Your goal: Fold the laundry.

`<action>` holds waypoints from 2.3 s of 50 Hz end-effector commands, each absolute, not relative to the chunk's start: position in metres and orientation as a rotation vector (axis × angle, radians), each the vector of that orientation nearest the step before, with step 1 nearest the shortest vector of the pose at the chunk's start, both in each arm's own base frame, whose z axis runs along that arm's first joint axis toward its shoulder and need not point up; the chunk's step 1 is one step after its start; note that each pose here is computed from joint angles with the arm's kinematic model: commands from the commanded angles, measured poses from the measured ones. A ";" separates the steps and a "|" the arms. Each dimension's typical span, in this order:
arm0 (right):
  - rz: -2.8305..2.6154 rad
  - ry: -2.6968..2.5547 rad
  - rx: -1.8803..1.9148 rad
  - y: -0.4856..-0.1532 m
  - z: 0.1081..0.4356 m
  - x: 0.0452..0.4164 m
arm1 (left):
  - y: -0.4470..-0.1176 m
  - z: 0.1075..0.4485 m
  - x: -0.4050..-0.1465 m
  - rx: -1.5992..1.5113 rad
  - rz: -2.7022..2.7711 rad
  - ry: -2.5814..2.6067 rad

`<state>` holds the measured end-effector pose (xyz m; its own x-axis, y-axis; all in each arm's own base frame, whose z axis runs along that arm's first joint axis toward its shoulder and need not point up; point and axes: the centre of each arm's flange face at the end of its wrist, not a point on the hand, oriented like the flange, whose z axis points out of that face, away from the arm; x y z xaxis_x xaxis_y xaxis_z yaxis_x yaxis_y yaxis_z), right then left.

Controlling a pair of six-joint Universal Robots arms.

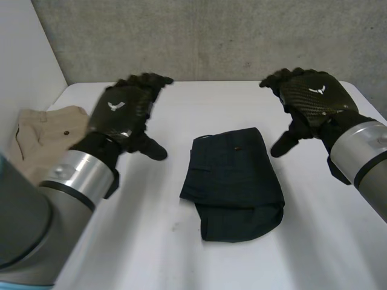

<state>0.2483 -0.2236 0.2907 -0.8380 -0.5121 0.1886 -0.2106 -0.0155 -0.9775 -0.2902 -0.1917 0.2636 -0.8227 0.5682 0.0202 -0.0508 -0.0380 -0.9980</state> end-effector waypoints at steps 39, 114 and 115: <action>-1.484 2.350 -0.589 -0.235 0.152 0.211 | -0.193 0.162 -0.361 -1.090 1.908 -1.988; -1.912 2.114 -0.723 -0.431 0.150 0.238 | -0.171 0.184 -0.330 -0.996 1.902 -2.021; -1.925 2.127 -0.712 -0.444 0.147 0.231 | -0.172 0.184 -0.330 -0.993 1.902 -2.022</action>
<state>0.2590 -0.3890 0.1556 -0.8320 -0.5378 0.1363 -0.2103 0.0784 -0.9745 -0.3303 -0.1705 0.1843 -0.7550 0.5833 -0.2995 0.3332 -0.0519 -0.9414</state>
